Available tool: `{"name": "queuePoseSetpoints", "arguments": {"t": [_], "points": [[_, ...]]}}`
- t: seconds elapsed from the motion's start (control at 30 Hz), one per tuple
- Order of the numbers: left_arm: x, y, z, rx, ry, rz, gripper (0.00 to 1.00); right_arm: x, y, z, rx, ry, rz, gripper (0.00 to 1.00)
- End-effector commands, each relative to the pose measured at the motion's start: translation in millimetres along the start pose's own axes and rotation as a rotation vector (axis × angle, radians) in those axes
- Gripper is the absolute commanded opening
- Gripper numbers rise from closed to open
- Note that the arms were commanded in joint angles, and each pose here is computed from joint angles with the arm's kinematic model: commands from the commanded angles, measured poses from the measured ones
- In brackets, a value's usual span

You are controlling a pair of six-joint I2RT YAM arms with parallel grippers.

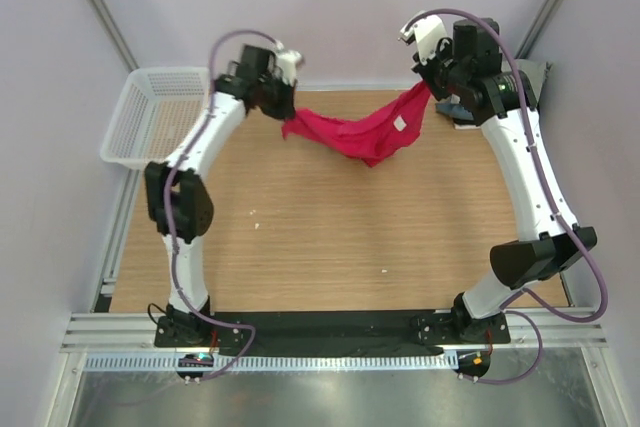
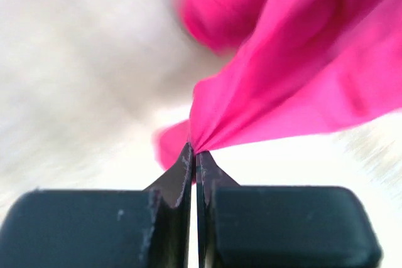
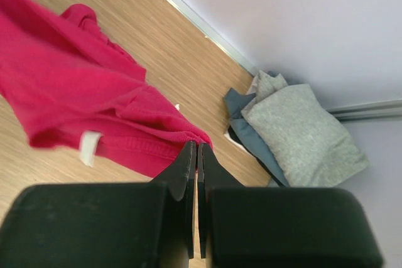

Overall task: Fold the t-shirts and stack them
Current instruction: Flatten the tshirt out

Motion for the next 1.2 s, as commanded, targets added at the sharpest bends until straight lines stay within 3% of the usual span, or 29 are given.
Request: {"name": "queuePoseSetpoints", "arguments": {"t": [0.0, 0.1, 0.33, 0.43, 0.47, 0.53, 0.7, 0.73, 0.77, 0.83, 0.9, 1.0, 1.07, 1.13, 1.17], "points": [[-149.0, 2.5, 107.9, 0.217, -0.386, 0.149, 0.0, -1.0, 5.5, 9.2, 0.06, -0.062, 0.026, 0.01], [-177.6, -31.7, 138.9, 0.291, -0.463, 0.084, 0.0, -4.2, 16.0, -3.0, 0.082, -0.045, 0.063, 0.01], [-136.0, -134.3, 121.7, 0.425, -0.374, -0.177, 0.0, -25.6, 25.6, -37.7, 0.127, -0.01, 0.046, 0.02], [-119.3, -164.9, 110.2, 0.415, -0.334, -0.271, 0.0, -33.8, 30.0, -54.0, 0.178, 0.012, 0.058, 0.25], [-112.8, -168.8, 107.4, 0.408, -0.319, -0.288, 0.0, -44.9, 27.8, -53.3, 0.213, -0.018, 0.065, 0.47], [-109.0, -174.5, 103.3, 0.399, -0.301, -0.306, 0.0, -56.7, 25.6, -53.4, 0.258, -0.045, 0.093, 0.67], [-99.4, -166.9, 80.2, 0.4, -0.215, -0.28, 0.0, -74.4, 47.0, -61.9, 0.326, -0.061, 0.286, 0.72], [-98.5, -165.3, 74.9, 0.404, -0.198, -0.274, 0.22, -73.4, 50.2, -64.4, 0.335, -0.056, 0.3, 0.72], [-93.7, -162.9, 65.0, 0.399, -0.164, -0.269, 0.36, -70.5, 54.6, -70.2, 0.348, -0.039, 0.315, 0.72], [-99.1, -157.3, 58.4, 0.372, -0.14, -0.218, 0.58, -66.4, 60.3, -75.7, 0.363, -0.019, 0.345, 0.72], [-102.1, -154.9, 46.1, 0.321, -0.118, -0.197, 0.71, -57.1, 67.0, -82.6, 0.378, 0.009, 0.389, 0.72], [-92.9, -148.9, 18.9, 0.316, -0.045, -0.179, 0.72, -35.5, 79.4, -93.6, 0.415, 0.072, 0.488, 0.72], [-90.5, -137.8, 5.2, 0.323, -0.001, -0.122, 0.73, -27.6, 86.8, -94.9, 0.37, 0.082, 0.587, 0.7], [-88.8, -122.8, -5.1, 0.328, 0.027, -0.062, 0.73, -8.2, 107.7, -110.1, 0.363, 0.19, 0.709, 0.68], [-90.7, -102.2, -8.0, 0.306, 0.037, 0.004, 0.72, -0.8, 108.4, -106.3, 0.282, 0.17, 0.757, 0.68]]}}
Point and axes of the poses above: each gripper's point midway between its finger pads, its own x axis out along the fingers, its own y axis along the line the jaws close on, z = x × y, the point moved 4 cm from there along -x, back along the fingers, and after that the axes turned 6 degrees about x, right-handed, at the moved point
